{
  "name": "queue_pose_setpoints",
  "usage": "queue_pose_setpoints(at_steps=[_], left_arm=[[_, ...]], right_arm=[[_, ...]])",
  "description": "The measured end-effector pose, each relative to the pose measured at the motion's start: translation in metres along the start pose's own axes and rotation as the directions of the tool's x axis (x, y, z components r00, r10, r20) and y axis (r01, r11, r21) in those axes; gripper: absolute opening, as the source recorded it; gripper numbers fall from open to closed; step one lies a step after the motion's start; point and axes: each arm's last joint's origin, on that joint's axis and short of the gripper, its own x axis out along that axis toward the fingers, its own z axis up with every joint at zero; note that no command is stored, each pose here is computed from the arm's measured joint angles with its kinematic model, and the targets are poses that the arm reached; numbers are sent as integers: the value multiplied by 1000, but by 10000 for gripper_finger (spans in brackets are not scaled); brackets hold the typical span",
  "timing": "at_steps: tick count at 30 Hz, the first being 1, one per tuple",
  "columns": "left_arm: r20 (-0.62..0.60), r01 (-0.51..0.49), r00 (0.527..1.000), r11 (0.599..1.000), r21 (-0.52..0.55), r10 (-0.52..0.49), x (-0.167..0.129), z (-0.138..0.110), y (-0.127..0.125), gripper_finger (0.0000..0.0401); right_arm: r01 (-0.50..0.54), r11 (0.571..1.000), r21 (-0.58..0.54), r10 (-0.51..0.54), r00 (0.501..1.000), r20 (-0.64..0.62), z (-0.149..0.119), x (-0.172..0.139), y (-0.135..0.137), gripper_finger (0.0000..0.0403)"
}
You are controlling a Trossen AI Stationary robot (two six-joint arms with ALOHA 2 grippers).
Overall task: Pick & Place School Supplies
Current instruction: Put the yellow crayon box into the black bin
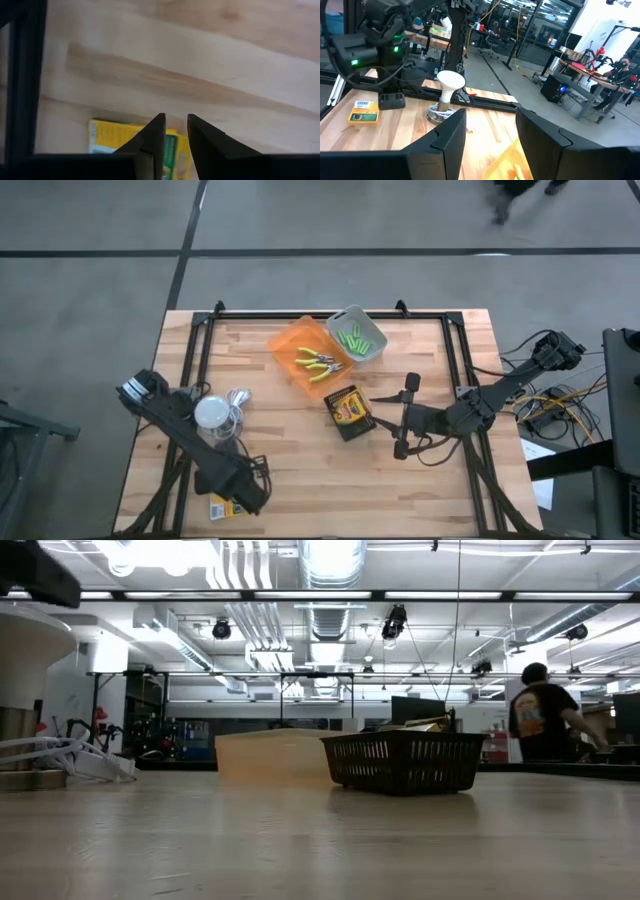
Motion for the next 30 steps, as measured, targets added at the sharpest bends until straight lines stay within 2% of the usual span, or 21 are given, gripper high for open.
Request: queue_pose_setpoints(at_steps=[5,12,18,24,28,30], left_arm=[[-29,-117,993,993,12,117,13,-13,7,85],[-76,-101,992,994,48,104,31,-34,6,85],[-102,-84,991,995,61,90,37,-41,5,85],[-5,-37,999,998,50,38,18,-27,7,85],[119,38,992,998,57,-45,-6,-11,0,85],[176,111,977,991,72,-122,-19,-1,-4,85]], right_arm=[[0,1000,0,0,1000,0,0,0,0,169],[0,1000,0,0,1000,0,0,0,0,169],[0,1000,0,0,1000,0,0,0,0,169],[0,1000,0,0,1000,0,0,0,0,169],[0,1000,-1,0,1000,-1,0,0,0,169],[0,1000,-1,0,1000,-1,0,0,0,169]])
